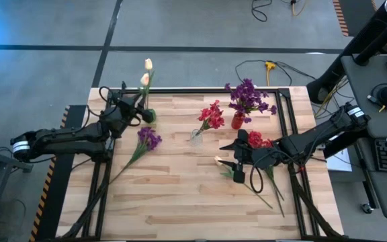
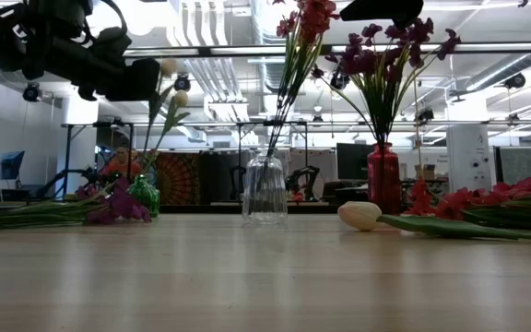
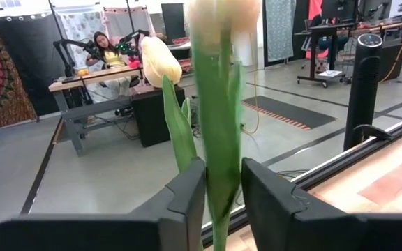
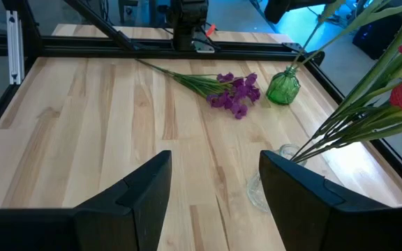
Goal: Sort flowers into vase by color
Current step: Put the right pink flowers into the green vase, then put the right red flowers into the transparent vase
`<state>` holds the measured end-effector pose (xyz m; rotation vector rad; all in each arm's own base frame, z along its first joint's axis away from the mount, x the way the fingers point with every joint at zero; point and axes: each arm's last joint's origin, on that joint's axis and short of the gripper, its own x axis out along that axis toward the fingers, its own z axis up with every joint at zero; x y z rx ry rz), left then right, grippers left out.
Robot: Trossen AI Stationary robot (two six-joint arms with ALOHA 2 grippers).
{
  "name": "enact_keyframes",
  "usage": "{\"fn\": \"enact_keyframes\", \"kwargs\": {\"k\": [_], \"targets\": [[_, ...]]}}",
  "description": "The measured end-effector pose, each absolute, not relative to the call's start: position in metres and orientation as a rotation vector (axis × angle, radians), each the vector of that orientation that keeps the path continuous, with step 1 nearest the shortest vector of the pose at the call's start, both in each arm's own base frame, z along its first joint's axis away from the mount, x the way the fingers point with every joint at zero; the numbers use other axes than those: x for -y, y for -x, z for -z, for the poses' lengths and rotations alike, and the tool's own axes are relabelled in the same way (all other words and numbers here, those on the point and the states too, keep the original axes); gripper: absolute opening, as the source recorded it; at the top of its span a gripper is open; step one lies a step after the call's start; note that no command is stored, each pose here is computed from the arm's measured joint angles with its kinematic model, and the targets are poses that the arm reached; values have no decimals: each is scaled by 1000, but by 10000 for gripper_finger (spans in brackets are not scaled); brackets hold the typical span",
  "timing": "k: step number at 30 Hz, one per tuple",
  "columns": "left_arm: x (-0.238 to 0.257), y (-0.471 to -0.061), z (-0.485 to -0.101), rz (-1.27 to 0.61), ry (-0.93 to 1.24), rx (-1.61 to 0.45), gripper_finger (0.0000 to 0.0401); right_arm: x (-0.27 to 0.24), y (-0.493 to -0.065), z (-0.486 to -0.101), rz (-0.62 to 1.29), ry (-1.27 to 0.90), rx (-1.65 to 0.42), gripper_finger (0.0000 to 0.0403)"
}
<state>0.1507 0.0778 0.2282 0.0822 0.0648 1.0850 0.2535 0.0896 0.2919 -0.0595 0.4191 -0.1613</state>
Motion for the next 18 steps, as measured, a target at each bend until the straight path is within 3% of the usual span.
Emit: {"fn": "enact_keyframes", "kwargs": {"k": [10, 18], "targets": [[-75, -150, -223, -1069, -75, -123, 136, -90, -253, -292, 163, 54, -421, 210], [-69, -146, -219, -1039, -41, -164, 148, -90, -253, -292, 163, 52, -422, 210]]}}
